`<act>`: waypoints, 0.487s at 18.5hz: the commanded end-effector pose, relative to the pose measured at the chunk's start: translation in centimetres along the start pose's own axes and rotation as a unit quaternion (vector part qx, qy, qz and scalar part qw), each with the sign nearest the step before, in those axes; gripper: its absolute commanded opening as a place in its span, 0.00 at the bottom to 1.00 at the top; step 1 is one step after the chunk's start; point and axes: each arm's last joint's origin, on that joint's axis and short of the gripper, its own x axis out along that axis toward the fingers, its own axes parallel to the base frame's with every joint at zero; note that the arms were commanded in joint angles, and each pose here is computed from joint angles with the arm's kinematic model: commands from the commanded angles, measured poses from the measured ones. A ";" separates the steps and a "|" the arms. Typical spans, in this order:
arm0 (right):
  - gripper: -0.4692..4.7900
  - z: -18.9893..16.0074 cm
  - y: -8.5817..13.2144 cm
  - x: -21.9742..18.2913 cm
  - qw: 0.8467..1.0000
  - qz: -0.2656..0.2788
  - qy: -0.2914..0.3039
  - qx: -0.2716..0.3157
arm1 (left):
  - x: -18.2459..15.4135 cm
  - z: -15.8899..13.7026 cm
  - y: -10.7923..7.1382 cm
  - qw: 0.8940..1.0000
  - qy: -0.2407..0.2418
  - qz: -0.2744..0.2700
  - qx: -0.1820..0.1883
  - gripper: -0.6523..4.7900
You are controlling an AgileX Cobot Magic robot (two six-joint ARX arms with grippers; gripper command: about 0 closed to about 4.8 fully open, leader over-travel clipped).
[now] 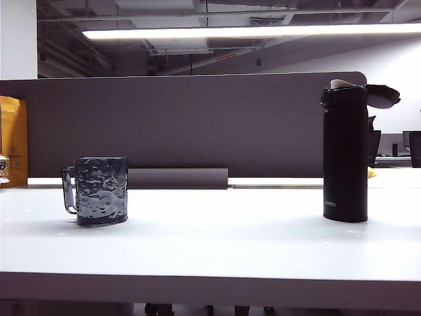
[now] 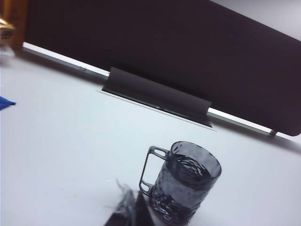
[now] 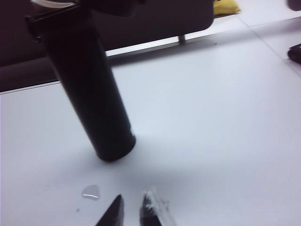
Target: Pick up the black thermos, pour some water into the cup, then place the black thermos back on the table.
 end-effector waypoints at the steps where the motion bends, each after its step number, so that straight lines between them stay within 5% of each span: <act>1: 0.19 0.1 -0.2 0.0 1.000 -0.006 -0.008 0.002 | 0.0 0.1 -0.1 1.000 -0.001 -0.007 0.003 0.11; 7: 0.19 0.1 -0.1 0.0 1.000 -0.004 -0.012 -0.014 | 0.0 0.1 -0.1 1.000 -0.002 -0.008 0.005 0.11; 9: 0.19 0.5 -0.2 0.0 0.997 -0.027 -0.034 -0.068 | 0.0 0.2 -0.1 0.999 -0.006 -0.006 0.045 0.11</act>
